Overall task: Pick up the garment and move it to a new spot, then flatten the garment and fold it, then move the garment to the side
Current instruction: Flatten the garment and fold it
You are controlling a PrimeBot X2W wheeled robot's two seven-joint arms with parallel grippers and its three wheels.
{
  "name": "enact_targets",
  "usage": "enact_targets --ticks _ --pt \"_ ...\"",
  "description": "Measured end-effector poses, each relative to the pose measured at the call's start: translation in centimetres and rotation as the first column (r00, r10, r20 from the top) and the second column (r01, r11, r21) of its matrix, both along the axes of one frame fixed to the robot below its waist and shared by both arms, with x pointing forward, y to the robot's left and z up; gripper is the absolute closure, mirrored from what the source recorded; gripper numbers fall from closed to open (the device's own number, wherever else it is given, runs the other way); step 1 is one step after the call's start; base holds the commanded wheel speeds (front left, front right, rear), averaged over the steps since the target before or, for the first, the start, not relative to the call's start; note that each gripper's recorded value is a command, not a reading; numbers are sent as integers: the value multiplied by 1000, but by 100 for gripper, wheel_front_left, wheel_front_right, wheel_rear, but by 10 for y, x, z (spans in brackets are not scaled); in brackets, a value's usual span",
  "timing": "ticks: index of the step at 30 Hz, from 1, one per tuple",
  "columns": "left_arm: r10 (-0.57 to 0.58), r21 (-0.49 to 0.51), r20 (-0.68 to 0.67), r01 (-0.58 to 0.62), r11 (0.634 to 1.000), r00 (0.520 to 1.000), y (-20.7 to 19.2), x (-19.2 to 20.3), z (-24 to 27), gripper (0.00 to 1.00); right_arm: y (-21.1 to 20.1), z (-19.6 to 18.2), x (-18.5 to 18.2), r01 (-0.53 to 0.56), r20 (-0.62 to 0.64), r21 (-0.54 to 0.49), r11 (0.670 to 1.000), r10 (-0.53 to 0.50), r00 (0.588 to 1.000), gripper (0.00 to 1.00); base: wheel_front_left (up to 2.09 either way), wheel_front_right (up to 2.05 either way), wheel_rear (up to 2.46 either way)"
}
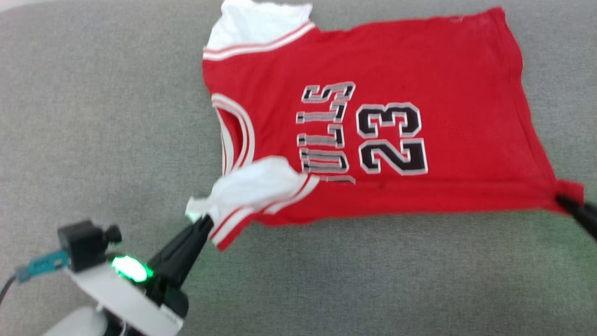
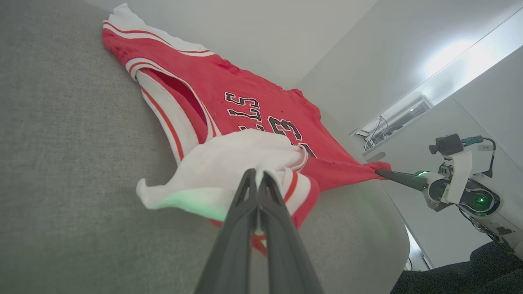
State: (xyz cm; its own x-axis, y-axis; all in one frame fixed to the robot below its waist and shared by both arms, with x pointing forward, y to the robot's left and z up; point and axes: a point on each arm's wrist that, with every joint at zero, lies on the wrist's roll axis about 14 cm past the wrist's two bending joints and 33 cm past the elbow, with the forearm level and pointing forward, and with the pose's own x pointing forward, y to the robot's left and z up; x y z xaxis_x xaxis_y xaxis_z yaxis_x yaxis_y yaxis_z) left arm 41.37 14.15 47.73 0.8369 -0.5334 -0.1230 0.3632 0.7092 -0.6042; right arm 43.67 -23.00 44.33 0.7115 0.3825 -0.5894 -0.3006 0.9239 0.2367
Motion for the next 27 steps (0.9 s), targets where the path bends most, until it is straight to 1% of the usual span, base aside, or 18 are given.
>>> enact_targets --ticks 7,11,14,16,21,27 --pt "-2 -4 -58 2 1000 998 7 -32 -6 100 2 -4 -56 13 -74 20 1000 -11 997 100 0 0 0" --pt "0 -21 -53 -1 1000 999 7 -36 0 100 4 6 -69 30 -68 26 999 -28 997 100 0 0 0" --pt "-13 -21 -31 13 1000 999 4 -33 5 100 5 15 -63 47 -37 37 998 -46 998 100 0 0 0" --pt "-31 -24 -11 30 999 999 -1 -25 9 100 10 22 -51 52 -7 58 997 -51 999 100 0 0 0" --pt "-63 -20 52 64 998 997 -13 11 23 100 12 29 -16 50 37 62 997 -53 998 100 0 0 0" --pt "-37 -29 111 40 999 993 -17 53 31 100 3 23 24 100 67 56 993 -103 992 100 0 0 0"
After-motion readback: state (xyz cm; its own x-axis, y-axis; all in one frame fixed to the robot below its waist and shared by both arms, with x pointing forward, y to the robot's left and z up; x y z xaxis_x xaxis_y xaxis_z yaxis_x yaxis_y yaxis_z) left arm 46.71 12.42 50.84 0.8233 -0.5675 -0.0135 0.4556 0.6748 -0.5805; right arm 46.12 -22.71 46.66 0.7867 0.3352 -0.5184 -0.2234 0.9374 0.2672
